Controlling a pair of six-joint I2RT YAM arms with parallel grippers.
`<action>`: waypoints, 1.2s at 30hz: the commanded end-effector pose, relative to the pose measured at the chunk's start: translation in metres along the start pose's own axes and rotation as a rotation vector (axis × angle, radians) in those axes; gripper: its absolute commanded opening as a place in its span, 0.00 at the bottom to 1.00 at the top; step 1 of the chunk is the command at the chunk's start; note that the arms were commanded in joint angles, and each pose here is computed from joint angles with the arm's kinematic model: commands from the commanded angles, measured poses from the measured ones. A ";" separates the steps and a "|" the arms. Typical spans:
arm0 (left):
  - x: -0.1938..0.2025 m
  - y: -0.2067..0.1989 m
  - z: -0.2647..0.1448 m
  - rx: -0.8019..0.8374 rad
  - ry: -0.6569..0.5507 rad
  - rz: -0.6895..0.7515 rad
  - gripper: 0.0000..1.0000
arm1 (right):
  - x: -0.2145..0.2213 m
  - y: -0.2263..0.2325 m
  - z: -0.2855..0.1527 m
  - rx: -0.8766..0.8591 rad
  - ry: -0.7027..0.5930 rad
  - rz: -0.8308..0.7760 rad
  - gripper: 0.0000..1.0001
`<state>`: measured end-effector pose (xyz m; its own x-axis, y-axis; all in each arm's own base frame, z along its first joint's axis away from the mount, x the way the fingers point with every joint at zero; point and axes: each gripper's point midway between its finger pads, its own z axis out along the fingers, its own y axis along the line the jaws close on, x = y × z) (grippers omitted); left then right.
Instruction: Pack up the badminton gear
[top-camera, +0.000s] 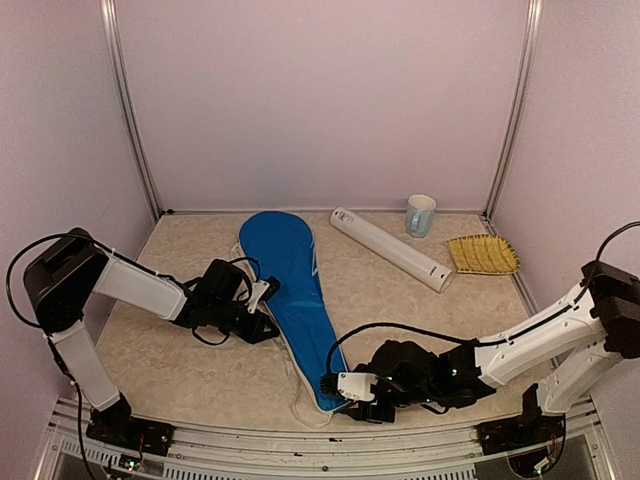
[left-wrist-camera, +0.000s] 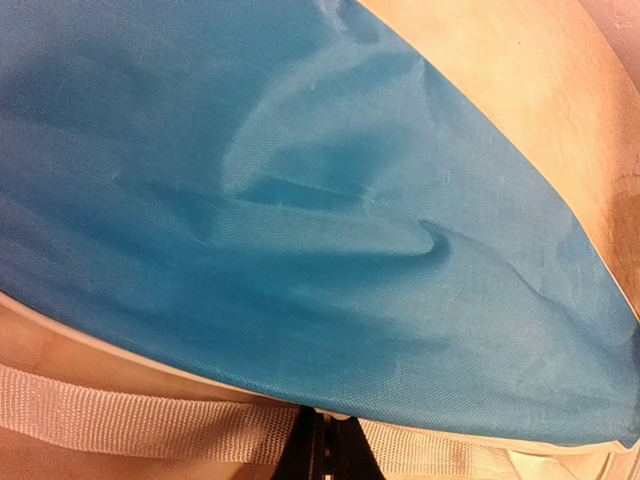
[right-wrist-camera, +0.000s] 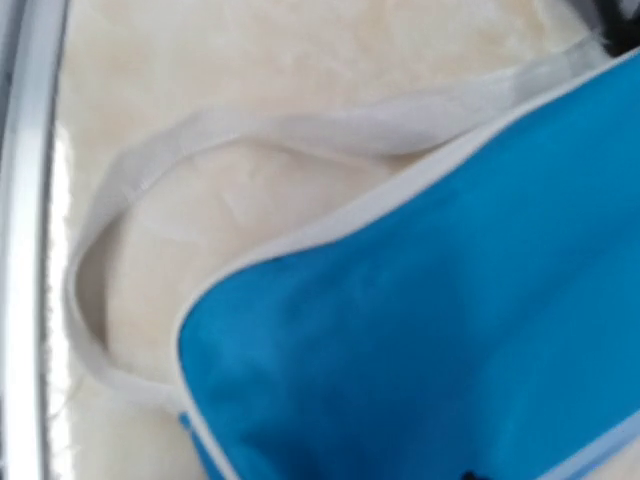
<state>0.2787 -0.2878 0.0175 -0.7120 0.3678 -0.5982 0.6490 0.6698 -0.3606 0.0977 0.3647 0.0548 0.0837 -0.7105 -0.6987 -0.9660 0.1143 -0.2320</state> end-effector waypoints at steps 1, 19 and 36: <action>0.015 -0.002 0.003 -0.019 0.056 0.003 0.00 | -0.016 -0.004 0.019 0.034 -0.028 -0.131 0.58; 0.067 -0.101 -0.017 0.138 0.170 0.069 0.00 | 0.018 0.001 0.063 0.040 0.087 -0.041 0.28; 0.116 -0.186 -0.061 0.418 0.198 -0.042 0.00 | 0.014 -0.013 0.081 0.133 0.086 0.102 0.16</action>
<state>0.0928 -0.3145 0.0303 -0.7434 0.4939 -0.4510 0.6683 0.5225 -0.5295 0.1161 0.4421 0.0384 0.0728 -0.6336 -0.7702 -0.9503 0.1903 -0.2463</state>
